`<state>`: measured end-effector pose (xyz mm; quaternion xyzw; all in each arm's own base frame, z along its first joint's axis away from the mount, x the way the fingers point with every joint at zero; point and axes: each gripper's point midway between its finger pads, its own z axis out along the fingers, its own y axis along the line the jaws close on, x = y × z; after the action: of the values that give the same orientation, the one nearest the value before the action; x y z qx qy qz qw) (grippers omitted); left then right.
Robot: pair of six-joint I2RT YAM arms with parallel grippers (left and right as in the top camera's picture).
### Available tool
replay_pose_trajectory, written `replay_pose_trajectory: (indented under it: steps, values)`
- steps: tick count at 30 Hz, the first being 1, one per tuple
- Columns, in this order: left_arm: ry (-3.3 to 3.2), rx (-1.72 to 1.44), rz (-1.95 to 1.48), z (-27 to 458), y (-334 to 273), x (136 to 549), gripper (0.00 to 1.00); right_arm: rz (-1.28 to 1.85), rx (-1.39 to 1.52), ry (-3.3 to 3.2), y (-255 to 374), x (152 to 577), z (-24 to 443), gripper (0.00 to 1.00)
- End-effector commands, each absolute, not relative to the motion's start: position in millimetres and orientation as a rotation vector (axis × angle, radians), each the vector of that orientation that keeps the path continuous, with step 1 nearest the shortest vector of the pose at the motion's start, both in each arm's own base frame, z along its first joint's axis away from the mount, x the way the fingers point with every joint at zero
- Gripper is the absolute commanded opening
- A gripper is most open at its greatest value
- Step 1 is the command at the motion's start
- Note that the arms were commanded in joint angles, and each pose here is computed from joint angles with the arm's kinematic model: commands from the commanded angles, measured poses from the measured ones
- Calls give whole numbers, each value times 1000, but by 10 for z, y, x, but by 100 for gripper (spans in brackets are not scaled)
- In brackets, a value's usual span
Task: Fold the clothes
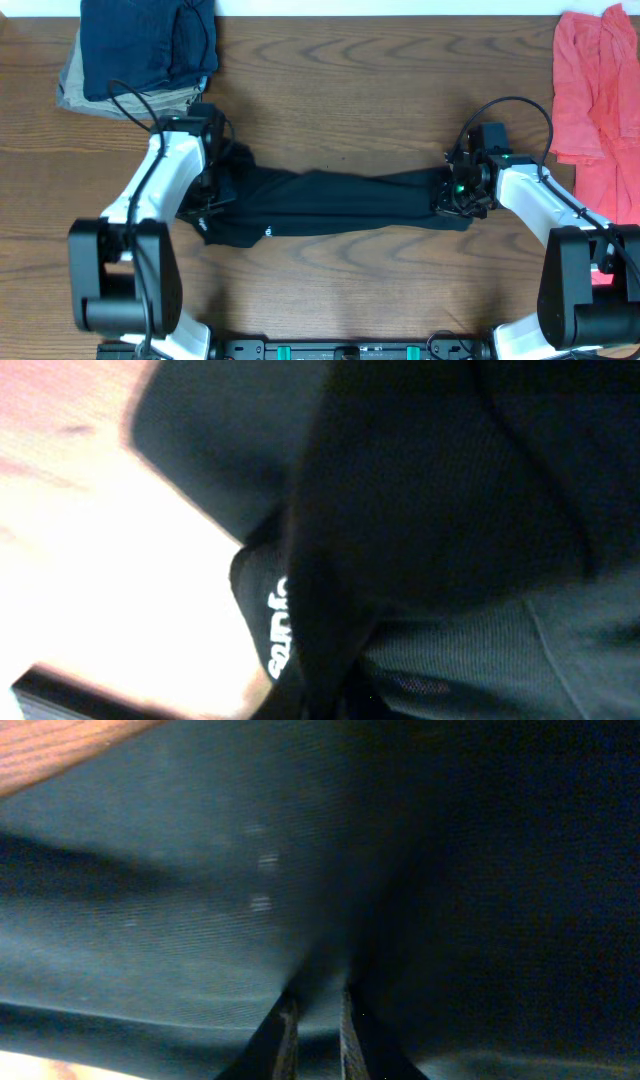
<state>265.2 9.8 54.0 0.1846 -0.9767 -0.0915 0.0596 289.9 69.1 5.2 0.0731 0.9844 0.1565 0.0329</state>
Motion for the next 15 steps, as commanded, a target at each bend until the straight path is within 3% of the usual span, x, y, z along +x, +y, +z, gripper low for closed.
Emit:
replay_pose_trajectory:
  steps: [1, 3, 5, 12, 15]
  values:
    - [-2999, 708, -427, 768, 328, 2725, 31, 456, 218, 3025, 687, 2886, 69, 12]
    - [-2998, 707, -428, 776, 330, 2716, 59, 456, 218, 3024, 688, 2889, 70, 12]
    - [-2996, 706, -429, 778, 331, 2711, 73, 456, 217, 3023, 687, 2894, 74, 12]
    - [-3016, 716, -398, 891, 300, 2714, 74, 458, 215, 3017, 697, 3010, 273, 6]
    - [-3053, 727, -331, 961, 226, 2747, 63, 478, 204, 2994, 731, 3132, 447, 6]
